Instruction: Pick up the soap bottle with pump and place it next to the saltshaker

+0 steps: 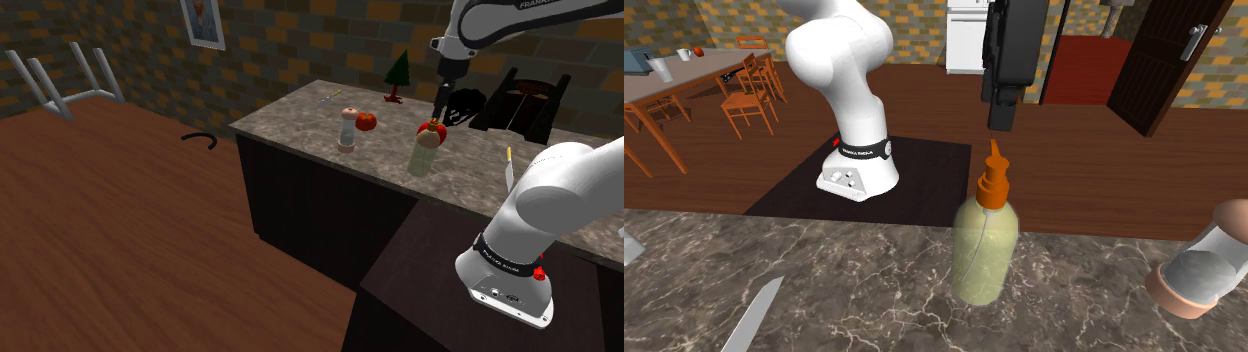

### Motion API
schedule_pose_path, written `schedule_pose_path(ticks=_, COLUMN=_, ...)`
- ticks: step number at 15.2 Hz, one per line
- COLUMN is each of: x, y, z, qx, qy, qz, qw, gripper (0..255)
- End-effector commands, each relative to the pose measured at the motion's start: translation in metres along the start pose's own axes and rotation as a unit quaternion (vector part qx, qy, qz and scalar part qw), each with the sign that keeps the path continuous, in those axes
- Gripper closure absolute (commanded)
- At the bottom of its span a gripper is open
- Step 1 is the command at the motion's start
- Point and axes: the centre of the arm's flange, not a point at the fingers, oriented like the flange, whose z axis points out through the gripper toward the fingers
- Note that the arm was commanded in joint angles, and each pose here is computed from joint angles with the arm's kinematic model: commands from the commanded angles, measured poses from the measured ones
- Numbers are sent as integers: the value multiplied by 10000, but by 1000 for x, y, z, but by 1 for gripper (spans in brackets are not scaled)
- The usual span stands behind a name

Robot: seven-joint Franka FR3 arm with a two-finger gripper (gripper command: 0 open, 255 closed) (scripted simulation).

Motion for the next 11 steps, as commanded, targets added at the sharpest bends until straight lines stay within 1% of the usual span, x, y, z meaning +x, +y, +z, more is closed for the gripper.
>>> schedule_pose_path(ticks=1, x=1, y=23, z=12, qx=-10, qy=114, qz=-44, qw=9999, gripper=0)
schedule_pose_path(ticks=8, x=2, y=23, z=49, qx=-10, qy=114, qz=-44, qw=9999, gripper=0)
schedule_pose_path(ticks=11, x=2, y=23, z=52, qx=-10, qy=114, qz=-44, qw=9999, gripper=0)
